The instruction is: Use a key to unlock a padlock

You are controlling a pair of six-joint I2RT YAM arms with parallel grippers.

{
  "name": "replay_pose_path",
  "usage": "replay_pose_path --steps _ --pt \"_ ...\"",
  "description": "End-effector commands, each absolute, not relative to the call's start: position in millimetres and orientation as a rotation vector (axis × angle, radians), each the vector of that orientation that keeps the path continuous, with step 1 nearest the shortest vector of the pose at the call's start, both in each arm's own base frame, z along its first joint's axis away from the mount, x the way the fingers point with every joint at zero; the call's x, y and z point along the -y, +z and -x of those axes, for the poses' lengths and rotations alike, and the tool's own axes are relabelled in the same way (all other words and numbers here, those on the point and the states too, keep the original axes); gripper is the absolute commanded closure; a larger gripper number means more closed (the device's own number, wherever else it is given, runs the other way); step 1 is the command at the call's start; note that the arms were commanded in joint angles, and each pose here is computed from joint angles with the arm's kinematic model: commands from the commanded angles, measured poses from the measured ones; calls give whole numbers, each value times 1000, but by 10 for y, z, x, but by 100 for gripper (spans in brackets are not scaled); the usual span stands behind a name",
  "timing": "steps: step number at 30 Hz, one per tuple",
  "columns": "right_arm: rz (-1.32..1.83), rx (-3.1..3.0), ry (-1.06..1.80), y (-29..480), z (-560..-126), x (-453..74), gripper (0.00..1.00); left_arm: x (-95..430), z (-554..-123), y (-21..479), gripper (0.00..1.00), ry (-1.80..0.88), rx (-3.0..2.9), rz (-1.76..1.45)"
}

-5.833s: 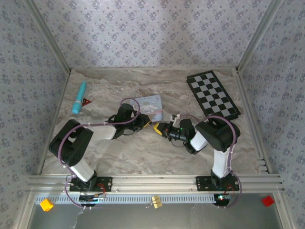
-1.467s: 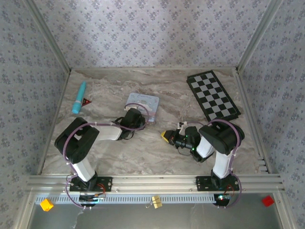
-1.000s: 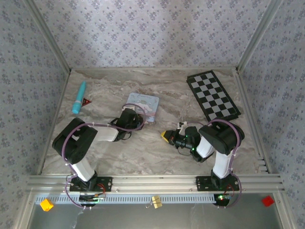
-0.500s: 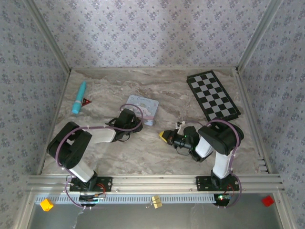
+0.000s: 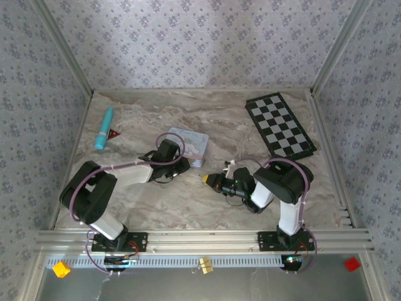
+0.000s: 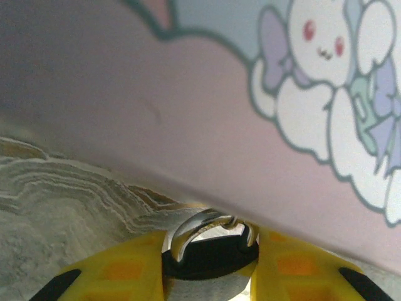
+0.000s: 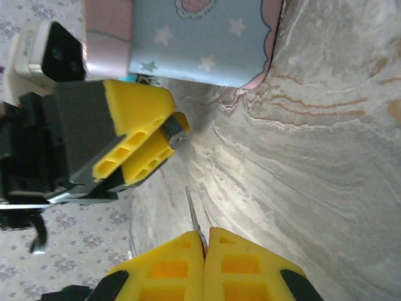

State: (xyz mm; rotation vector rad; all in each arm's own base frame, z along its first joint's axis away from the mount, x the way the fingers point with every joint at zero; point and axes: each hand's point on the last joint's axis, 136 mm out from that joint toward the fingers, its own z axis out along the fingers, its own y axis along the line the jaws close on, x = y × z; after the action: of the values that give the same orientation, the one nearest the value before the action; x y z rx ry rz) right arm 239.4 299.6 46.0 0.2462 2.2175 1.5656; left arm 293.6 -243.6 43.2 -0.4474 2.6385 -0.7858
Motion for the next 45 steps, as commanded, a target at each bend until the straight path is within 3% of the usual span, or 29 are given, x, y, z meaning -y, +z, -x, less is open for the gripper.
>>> replay_pose_path --steps 1,20,45 --pt "-182 -2198 1498 407 -2432 -3027 100 2580 -2941 678 77 -879 -2632 484" --pt "-62 -2114 1376 506 -2348 -3129 100 2757 -2787 704 81 -1022 -2678 742" --pt "-27 -2020 1244 623 -2404 -3137 100 2812 -2721 737 82 -1100 -2641 827"
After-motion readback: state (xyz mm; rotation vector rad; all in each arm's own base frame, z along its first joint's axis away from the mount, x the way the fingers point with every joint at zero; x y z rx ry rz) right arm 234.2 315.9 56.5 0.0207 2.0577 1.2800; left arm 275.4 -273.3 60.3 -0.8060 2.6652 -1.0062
